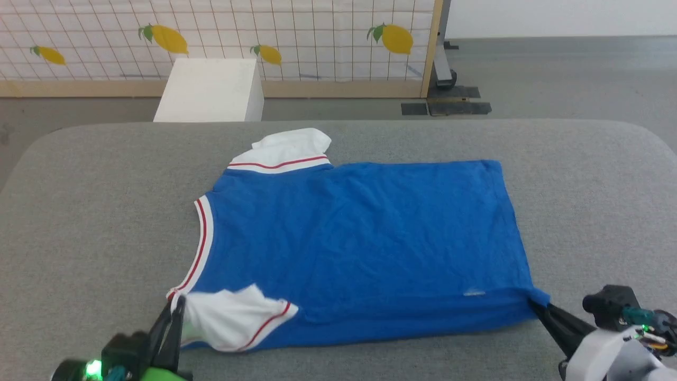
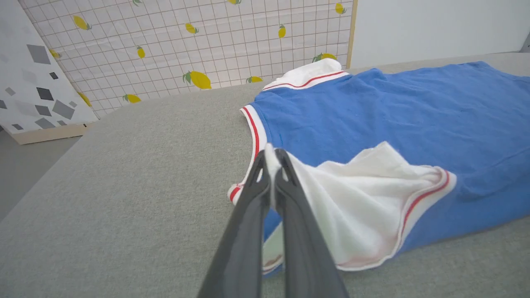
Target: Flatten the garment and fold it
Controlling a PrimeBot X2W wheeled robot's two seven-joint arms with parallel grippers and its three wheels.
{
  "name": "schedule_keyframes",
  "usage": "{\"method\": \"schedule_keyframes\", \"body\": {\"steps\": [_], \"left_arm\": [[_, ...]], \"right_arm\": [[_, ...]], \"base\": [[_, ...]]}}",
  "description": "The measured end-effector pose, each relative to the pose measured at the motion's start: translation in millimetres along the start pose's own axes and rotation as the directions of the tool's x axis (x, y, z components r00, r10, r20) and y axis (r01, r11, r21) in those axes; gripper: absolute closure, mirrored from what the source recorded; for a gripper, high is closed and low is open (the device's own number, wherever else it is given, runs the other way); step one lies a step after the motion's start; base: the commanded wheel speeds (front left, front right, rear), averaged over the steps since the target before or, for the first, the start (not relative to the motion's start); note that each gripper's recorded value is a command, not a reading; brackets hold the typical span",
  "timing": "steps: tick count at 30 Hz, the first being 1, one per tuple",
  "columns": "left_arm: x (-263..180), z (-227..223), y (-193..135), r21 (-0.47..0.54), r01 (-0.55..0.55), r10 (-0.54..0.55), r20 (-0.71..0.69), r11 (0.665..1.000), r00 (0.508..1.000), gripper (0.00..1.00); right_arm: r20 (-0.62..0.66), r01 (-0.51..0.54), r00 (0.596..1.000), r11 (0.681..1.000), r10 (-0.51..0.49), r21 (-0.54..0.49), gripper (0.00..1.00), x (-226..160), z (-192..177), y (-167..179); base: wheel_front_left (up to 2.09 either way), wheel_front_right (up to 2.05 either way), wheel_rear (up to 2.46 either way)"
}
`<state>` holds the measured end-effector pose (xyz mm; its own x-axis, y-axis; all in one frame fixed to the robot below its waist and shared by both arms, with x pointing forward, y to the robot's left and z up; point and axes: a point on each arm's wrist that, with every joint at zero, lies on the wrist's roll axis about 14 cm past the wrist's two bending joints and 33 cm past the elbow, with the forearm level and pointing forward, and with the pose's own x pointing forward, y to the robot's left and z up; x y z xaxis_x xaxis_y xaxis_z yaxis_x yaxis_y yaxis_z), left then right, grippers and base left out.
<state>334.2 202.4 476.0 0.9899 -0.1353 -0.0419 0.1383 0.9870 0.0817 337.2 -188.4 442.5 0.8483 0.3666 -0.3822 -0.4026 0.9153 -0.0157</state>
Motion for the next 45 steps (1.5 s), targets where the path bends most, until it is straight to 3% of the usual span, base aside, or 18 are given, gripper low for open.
{"method": "schedule_keyframes", "body": {"steps": [11,20,27,32,33,34,35,37,45], "left_arm": [[85,38,14,0.081,0.034,-0.042,0.097,0.996,0.994,1.00],[133,-12,23,0.091,0.065,-0.060,-0.062,0.994,0.996,1.00],[134,-76,20,0.067,0.077,-0.059,-0.246,0.995,0.968,1.00],[133,-84,18,0.064,0.084,-0.063,-0.272,0.994,0.960,1.00],[133,-82,18,0.064,0.080,-0.060,-0.268,0.995,0.962,0.76],[132,-79,19,0.064,0.077,-0.058,-0.263,0.995,0.963,0.15],[133,-75,20,0.067,0.074,-0.055,-0.252,0.995,0.966,0.00],[134,-64,22,0.071,0.067,-0.050,-0.223,0.995,0.974,0.00],[139,9,50,0.178,0.038,-0.029,-0.052,0.983,0.998,0.00]], "right_arm": [[0.049,0.047,0.998,0.999,-0.047,-0.011,1.00,37,35,-27],[-0.063,0.064,0.996,0.998,-0.063,0.010,1.00,75,14,-46],[-0.215,0.046,0.976,0.999,-0.043,0.008,1.00,93,-28,-47],[-0.224,0.040,0.974,0.999,-0.037,0.010,1.00,97,-29,-46],[-0.220,0.039,0.975,0.999,-0.036,0.009,1.00,97,-27,-46],[-0.214,0.038,0.976,0.999,-0.036,0.007,0.97,96,-25,-46],[-0.211,0.037,0.977,0.999,-0.035,0.006,0.67,96,-23,-45],[-0.197,0.034,0.980,0.999,-0.034,-0.004,0.00,94,-17,-45],[-0.053,0.042,0.998,0.997,-0.045,-0.059,0.00,84,34,-49]], "base": [[0.00,0.00,0.00],[0.00,0.00,0.00],[0.00,0.00,0.00],[0.00,0.00,0.00],[0.00,0.00,0.00],[0.00,0.00,0.00],[0.00,0.00,0.00],[0.00,0.00,0.00],[0.00,0.00,0.00]]}}
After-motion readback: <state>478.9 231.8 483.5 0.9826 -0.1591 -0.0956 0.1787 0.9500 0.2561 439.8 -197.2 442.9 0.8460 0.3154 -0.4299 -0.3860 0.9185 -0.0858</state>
